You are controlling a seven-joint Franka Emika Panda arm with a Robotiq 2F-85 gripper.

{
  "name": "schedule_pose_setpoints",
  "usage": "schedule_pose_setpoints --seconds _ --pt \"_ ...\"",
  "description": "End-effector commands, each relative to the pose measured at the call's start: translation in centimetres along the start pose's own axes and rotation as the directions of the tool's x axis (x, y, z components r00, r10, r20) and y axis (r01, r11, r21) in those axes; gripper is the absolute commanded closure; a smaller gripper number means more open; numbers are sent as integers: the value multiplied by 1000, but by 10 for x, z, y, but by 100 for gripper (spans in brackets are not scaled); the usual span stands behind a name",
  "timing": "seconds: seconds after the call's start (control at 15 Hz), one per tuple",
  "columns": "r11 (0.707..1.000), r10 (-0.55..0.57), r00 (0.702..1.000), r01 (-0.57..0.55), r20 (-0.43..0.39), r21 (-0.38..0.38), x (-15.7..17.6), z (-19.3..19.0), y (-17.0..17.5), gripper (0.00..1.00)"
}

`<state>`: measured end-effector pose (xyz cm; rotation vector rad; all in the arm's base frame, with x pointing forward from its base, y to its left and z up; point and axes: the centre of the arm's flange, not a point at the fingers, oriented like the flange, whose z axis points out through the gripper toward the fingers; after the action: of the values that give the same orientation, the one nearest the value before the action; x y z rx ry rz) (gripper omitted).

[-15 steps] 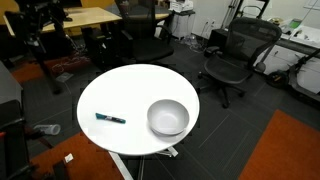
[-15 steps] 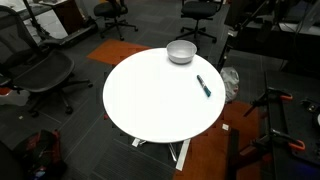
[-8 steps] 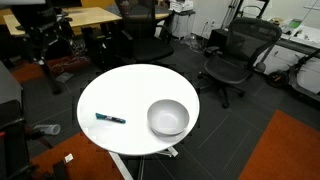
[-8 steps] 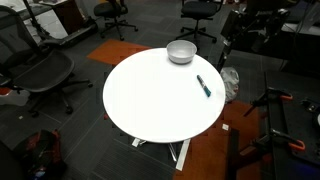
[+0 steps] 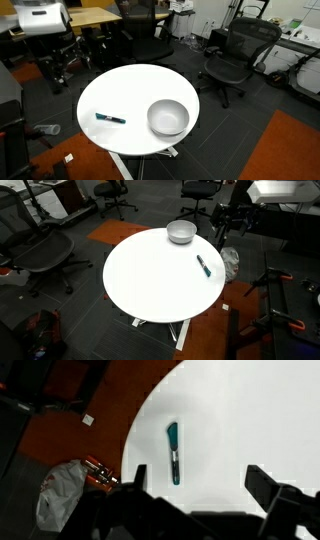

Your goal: Move the marker to the left

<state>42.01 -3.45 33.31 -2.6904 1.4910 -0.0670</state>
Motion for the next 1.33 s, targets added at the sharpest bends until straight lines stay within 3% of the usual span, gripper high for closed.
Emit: schedule_pose_setpoints --seconds 0.0,0.67,1.27 --pt "1000 24 1000 -24 -16 -14 25 28 -10 0" --pt "996 55 998 -53 31 -65 72 86 -20 0" --pt "996 -21 998 26 58 -90 66 133 -23 0"
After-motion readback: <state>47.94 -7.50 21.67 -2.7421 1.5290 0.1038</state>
